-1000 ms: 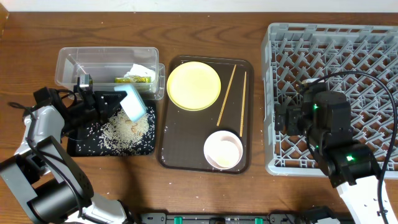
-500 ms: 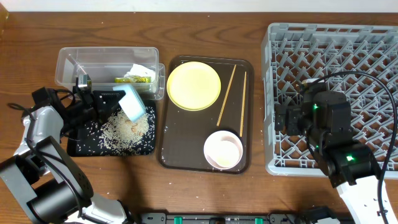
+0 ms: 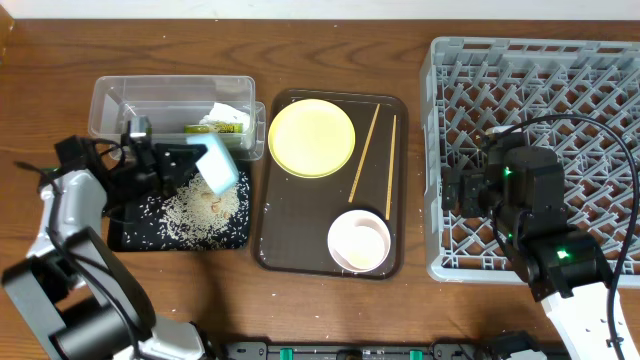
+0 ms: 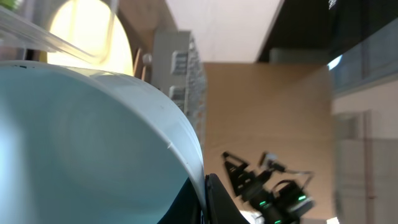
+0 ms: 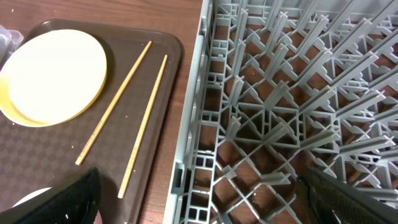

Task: Sort waste into correct bins and load items into the dishwasher rack
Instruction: 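Tip the blue bowl over the black tray to pour out the rice, then set the emptied blue bowl back on the brown tray, then grasp the white cup from the pink bowl with the left gripper and lift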

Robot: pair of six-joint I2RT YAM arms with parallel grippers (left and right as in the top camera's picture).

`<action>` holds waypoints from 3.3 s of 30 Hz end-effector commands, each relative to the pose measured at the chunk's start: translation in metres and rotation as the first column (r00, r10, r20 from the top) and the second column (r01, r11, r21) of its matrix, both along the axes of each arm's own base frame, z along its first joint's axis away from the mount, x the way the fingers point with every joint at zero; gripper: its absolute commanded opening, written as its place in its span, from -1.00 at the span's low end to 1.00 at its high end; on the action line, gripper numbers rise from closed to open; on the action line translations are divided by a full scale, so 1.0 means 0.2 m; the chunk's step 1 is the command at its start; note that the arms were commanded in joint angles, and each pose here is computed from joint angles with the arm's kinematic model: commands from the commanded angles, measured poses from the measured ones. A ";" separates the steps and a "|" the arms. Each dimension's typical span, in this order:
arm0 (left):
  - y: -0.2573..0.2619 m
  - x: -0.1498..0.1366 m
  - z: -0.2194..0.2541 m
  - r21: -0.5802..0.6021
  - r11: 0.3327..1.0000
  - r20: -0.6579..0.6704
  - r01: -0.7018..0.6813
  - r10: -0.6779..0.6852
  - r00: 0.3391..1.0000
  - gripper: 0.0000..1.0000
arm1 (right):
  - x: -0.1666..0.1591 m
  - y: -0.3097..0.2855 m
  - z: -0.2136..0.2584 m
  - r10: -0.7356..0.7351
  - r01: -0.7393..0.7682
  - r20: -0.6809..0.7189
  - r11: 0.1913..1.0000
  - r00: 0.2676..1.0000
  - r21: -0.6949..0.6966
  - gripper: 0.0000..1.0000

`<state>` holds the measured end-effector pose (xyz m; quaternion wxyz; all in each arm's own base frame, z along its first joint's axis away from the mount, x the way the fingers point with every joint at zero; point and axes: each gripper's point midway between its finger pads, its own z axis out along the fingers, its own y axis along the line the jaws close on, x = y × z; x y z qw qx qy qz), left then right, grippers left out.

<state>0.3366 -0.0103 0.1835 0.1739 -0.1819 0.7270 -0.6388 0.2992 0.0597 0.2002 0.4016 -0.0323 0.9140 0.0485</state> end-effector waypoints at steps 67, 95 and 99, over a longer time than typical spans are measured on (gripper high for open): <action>-1.11 -0.53 -0.43 0.871 0.212 -0.222 0.443 -0.634 0.741 0.17 | 0.02 -0.03 0.05 -0.019 0.019 0.023 1.000 1.000 0.001 0.98; -1.08 -0.37 -0.43 0.858 0.286 -0.211 0.427 -0.561 0.800 -0.88 | 0.03 -0.14 0.05 -0.110 0.113 0.039 0.990 0.993 -0.080 0.98; -0.99 -0.24 -0.29 0.803 0.462 -0.112 0.376 -0.504 0.856 -0.88 | 0.07 -0.13 0.05 -0.126 0.129 0.051 0.990 0.991 -0.062 0.98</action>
